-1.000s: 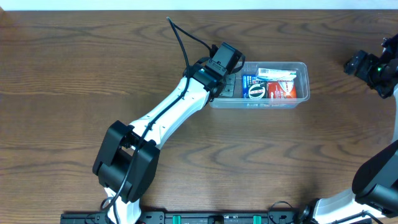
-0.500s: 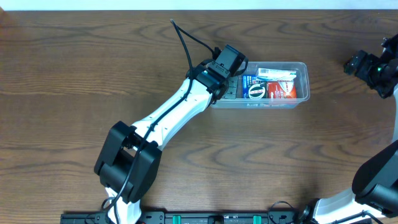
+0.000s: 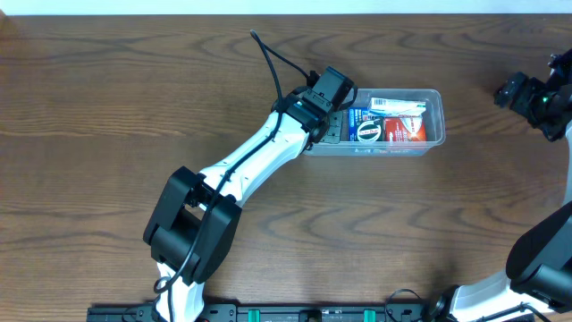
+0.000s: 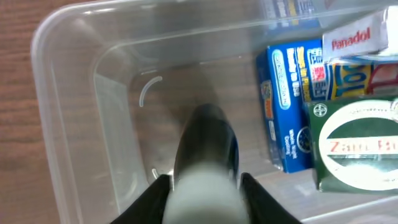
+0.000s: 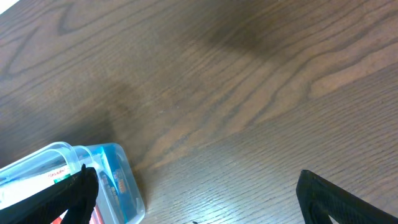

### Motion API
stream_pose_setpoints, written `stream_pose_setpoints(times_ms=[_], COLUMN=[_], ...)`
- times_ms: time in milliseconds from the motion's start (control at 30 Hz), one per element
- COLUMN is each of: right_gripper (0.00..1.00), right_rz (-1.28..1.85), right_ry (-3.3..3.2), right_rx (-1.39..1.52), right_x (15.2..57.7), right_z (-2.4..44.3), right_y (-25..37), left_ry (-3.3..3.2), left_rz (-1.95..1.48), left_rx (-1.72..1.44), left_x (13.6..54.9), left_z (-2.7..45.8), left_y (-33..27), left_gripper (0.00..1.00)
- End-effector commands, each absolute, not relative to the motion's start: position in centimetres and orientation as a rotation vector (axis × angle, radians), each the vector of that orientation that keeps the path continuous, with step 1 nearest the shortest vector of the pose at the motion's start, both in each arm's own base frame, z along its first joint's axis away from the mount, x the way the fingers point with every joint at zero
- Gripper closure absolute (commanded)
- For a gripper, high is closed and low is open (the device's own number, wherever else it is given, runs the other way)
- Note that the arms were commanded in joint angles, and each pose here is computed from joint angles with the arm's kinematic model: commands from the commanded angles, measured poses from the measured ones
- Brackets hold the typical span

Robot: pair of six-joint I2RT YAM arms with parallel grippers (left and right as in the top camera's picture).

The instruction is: Pack container

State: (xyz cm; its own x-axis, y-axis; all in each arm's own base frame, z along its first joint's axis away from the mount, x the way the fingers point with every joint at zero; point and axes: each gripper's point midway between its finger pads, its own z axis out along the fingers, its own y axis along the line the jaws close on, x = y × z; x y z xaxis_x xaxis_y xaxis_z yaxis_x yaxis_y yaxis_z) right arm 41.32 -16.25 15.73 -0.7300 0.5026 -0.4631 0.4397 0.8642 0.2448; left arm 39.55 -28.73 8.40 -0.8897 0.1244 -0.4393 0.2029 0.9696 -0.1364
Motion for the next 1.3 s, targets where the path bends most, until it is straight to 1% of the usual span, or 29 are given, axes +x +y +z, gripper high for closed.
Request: stream_pose_setpoints(times_ms=[0, 100, 200, 367, 467, 533, 633, 700, 800, 900, 1000, 1200, 1267], right_gripper=[0.01, 0.01, 0.01, 0.01, 0.01, 0.01, 0.01, 0.01, 0.01, 0.01, 0.01, 0.01, 0.01], right_rz=[0.164, 0.164, 0.164, 0.164, 0.164, 0.164, 0.164, 0.164, 0.164, 0.164, 0.164, 0.164, 0.164], right_ry=[2.489, 2.489, 2.489, 2.489, 2.489, 2.489, 2.489, 2.489, 2.489, 2.489, 2.489, 2.489, 2.489], right_rx=[0.695, 0.695, 0.695, 0.695, 0.695, 0.695, 0.695, 0.695, 0.695, 0.695, 0.695, 0.695, 0.695], right_x=[41.4, 41.4, 41.4, 41.4, 41.4, 41.4, 41.4, 41.4, 41.4, 41.4, 41.4, 41.4, 41.4], right_z=[16.4, 16.4, 16.4, 16.4, 16.4, 16.4, 16.4, 16.4, 16.4, 16.4, 16.4, 16.4, 16.4], right_y=[-16.3, -16.3, -16.3, -16.3, -16.3, -16.3, -16.3, -16.3, -16.3, -16.3, -16.3, -16.3, -16.3], left_ry=[2.703, 2.704, 2.702, 2.687, 2.655, 2.619, 2.551, 2.510, 2.457, 2.427, 2.422, 2.510, 2.521], left_rz=[-0.234, -0.234, -0.235, -0.246, -0.260, -0.276, -0.286, -0.278, -0.251, -0.210, -0.151, -0.059, 0.049], left_rx=[0.225, 0.226, 0.225, 0.224, 0.250, 0.271, 0.351, 0.420, 0.480, 0.478, 0.458, 0.478, 0.467], left_x=[39.4, 39.4, 39.5, 39.7, 40.0, 40.1, 39.7, 38.8, 37.3, 35.3, 33.2, 28.0, 26.8], left_z=[7.1, 7.1, 7.2, 7.5, 8.9, 10.6, 14.1, 16.6, 20.4, 23.7, 26.0, 27.2, 27.6], left_y=[-28.7, -28.7, -28.7, -28.9, -29.1, -29.1, -28.8, -28.2, -26.6, -24.2, -21.6, -17.0, -14.6], left_gripper=[0.50, 0.43, 0.39, 0.28, 0.27, 0.26, 0.21, 0.15, 0.01, 0.02, 0.02, 0.02, 0.02])
